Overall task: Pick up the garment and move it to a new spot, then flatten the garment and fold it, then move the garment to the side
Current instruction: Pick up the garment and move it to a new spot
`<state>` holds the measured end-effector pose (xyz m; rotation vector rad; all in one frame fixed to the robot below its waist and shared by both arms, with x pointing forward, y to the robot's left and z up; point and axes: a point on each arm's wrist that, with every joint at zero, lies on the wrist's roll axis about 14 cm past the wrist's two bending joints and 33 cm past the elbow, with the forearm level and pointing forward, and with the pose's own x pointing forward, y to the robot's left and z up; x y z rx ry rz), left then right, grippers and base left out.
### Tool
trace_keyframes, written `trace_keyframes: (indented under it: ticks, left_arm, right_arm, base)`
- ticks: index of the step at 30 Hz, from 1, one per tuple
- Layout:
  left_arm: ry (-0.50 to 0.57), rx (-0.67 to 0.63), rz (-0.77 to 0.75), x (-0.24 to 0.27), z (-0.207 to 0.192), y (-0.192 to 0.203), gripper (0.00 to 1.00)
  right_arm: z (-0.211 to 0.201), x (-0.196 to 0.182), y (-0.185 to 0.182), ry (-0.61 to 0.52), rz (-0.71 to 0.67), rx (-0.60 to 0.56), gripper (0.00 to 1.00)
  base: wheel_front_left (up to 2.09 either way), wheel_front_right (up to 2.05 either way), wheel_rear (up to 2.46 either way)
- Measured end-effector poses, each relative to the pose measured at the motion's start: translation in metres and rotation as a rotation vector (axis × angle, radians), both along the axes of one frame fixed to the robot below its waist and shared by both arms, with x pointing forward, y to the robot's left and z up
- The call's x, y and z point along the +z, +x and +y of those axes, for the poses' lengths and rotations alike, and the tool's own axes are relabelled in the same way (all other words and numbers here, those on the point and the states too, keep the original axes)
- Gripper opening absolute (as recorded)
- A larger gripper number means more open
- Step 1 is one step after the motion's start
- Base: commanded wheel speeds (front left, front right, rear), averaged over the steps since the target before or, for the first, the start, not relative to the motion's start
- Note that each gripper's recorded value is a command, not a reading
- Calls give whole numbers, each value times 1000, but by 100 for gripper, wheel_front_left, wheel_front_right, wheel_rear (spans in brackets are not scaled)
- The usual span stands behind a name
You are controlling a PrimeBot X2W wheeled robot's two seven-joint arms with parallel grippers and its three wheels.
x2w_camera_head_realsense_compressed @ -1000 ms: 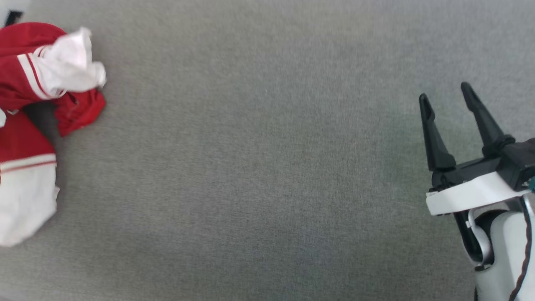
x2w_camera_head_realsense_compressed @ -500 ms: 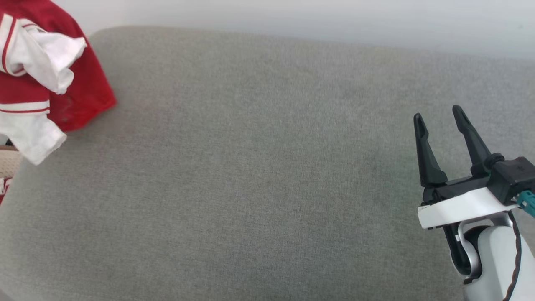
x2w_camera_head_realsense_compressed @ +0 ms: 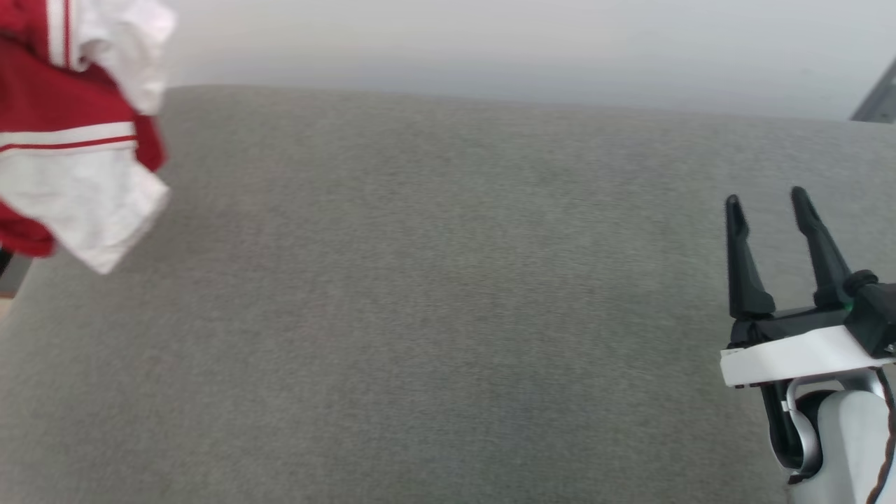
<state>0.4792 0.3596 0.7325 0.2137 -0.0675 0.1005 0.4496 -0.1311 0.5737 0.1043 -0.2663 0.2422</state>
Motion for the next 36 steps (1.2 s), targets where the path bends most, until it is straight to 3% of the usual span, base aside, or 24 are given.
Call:
trace_keyframes:
  ticks: [11, 17, 22, 28, 36]
  left_arm:
    - [46, -317, 12, 9, -137, 14, 0]
    - [55, -515, 96, -16, -216, 13, 0]
    - [54, -677, 231, -62, -278, 8, 0]
    - [38, -812, 496, -150, -330, -4, 0]
    - [77, -834, 890, -273, -342, -25, 0]
  right_arm:
    - [-64, 3, -25, 9, -11, -186, 100]
    - [-94, -1, -42, 13, 0, -278, 100]
    - [-114, -10, -55, 20, 23, -344, 100]
    - [-127, -30, -65, 34, 86, -389, 100]
    - [-135, -47, -67, 42, 138, -416, 100]
  base:
    - [0, 0, 0]
    - [0, 0, 0]
    - [0, 0, 0]
    - [0, 0, 0]
    - [0, 0, 0]
